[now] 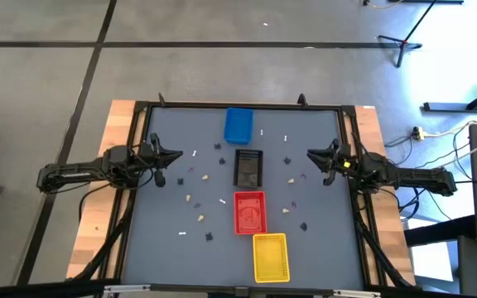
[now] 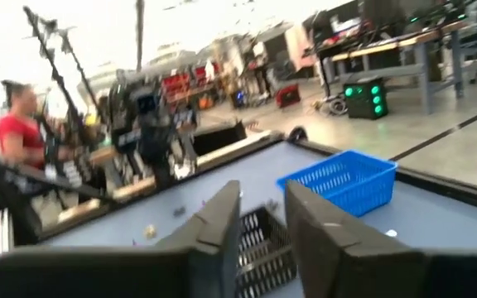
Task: Sort Halloween decoration
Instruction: Put the black spider toy into the black bin
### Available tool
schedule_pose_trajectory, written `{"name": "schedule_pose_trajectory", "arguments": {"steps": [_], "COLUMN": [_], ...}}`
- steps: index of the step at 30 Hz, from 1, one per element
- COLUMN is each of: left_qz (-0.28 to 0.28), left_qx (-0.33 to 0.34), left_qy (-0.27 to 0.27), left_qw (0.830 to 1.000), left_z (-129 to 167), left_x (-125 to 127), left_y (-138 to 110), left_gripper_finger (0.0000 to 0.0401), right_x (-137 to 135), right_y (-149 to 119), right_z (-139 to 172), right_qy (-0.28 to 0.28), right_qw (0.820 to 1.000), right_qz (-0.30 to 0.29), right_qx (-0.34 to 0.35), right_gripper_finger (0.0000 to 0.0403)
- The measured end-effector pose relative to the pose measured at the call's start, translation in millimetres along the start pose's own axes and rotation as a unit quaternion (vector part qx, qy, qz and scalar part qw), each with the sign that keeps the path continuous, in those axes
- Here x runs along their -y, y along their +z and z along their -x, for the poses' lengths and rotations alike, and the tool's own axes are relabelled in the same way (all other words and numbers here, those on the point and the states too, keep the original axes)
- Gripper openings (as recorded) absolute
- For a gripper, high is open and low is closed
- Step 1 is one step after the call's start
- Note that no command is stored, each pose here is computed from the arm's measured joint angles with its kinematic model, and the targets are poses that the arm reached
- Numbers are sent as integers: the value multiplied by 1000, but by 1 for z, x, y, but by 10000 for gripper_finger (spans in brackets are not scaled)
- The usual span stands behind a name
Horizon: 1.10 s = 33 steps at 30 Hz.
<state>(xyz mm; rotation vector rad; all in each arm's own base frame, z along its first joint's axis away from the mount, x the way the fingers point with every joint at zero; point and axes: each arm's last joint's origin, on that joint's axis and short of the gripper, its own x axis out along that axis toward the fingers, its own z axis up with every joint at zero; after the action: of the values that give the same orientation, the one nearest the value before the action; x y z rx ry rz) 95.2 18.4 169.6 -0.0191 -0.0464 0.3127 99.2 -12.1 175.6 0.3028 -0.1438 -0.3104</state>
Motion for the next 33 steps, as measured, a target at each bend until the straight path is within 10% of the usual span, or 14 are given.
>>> {"name": "schedule_pose_trajectory", "arguments": {"steps": [8,25,33], "left_qz": [0,7,7], "left_qx": [0,46,49], "left_qy": [0,0,0], "left_qw": [1000,999,999], "left_z": [0,0,0], "left_x": [0,0,0], "left_y": [0,9,9], "left_gripper_finger": [0,0,0], "right_x": [0,-12,-15], "right_y": [8,49,54], "right_z": [0,-2,-29], "right_qy": [-32,-35,-172], "right_qw": [998,993,982], "right_qz": [-23,-4,44], "right_qx": [49,114,62], "right_gripper_finger": [165,170,170]}}
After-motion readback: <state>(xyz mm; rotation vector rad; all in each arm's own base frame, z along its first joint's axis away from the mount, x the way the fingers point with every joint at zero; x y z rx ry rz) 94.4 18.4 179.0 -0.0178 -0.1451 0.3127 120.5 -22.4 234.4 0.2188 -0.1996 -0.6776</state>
